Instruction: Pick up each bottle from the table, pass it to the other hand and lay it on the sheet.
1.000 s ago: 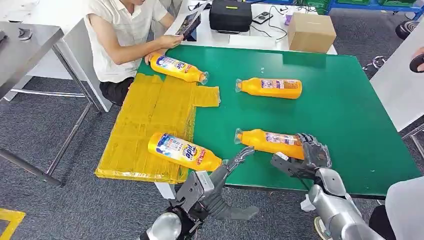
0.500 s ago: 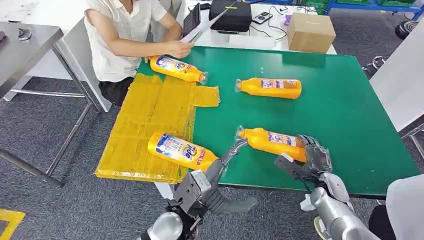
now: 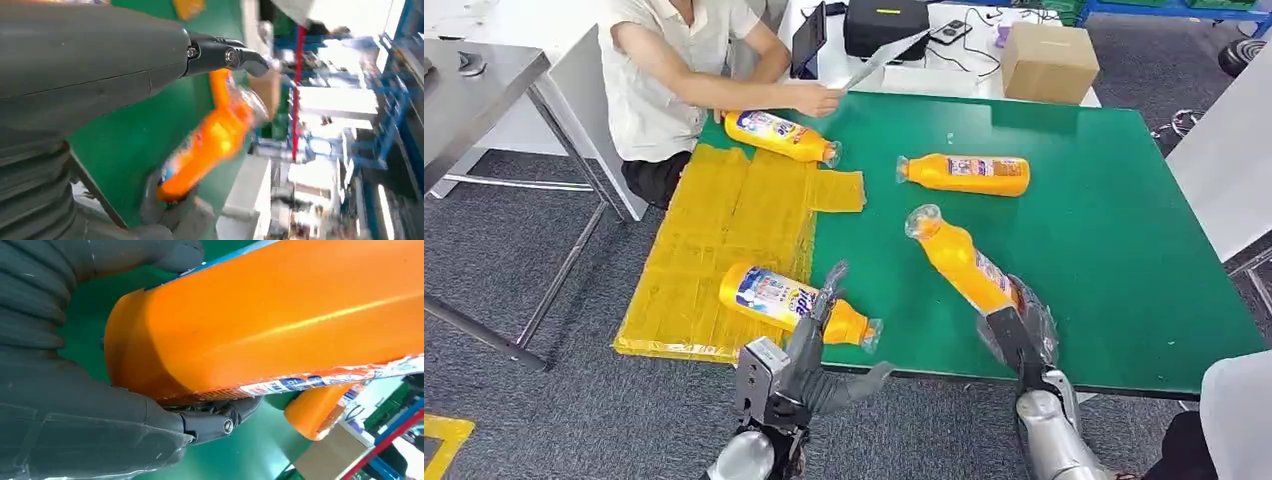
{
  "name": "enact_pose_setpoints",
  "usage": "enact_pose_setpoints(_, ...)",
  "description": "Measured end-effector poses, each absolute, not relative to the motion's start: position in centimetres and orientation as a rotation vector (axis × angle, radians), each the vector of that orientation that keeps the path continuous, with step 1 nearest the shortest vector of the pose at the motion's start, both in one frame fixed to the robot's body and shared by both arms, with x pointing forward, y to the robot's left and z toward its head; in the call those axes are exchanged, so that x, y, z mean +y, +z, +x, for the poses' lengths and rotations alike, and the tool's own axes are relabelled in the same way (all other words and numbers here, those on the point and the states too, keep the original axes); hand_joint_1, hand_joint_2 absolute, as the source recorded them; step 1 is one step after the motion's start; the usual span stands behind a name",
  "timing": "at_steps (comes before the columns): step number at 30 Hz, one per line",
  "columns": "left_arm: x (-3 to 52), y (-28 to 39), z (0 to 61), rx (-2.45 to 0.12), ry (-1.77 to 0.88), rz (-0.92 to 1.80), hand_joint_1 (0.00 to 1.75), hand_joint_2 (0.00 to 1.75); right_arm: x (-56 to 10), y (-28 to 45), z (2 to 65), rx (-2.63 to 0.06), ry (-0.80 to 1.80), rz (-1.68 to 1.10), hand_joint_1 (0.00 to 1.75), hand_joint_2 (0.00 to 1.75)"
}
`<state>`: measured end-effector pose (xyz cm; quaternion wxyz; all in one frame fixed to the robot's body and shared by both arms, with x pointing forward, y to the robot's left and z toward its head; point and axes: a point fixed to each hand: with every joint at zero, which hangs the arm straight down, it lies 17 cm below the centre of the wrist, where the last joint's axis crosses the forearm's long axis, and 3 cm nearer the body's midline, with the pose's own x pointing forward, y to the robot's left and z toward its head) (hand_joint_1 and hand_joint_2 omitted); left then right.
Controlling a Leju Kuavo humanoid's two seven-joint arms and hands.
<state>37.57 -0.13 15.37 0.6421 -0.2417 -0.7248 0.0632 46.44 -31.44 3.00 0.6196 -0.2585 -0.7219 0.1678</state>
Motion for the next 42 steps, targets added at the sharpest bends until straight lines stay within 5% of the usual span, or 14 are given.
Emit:
enact_pose_setpoints(15,2.0,10.4,37.5,-1.372,0.388,-0.657,0.00,1.75,-26.4,8.3,43.8,-1.847,0.194,-0.387,1.75,1.75)
enact_pose_setpoints(29,-0.6,14.7,38.1,-1.434,0.348,-0.804,0.00,1.75,-16.8,10.8,42.4,-1.936,0.335,-0.148,1.75,1.75)
enact_pose_setpoints(42,-1.2,15.3,38.0,-1.442,0.331,-0.820,0.00,1.75,-15.1,10.8,42.0,-1.943,0.365,-0.111,1.75,1.75)
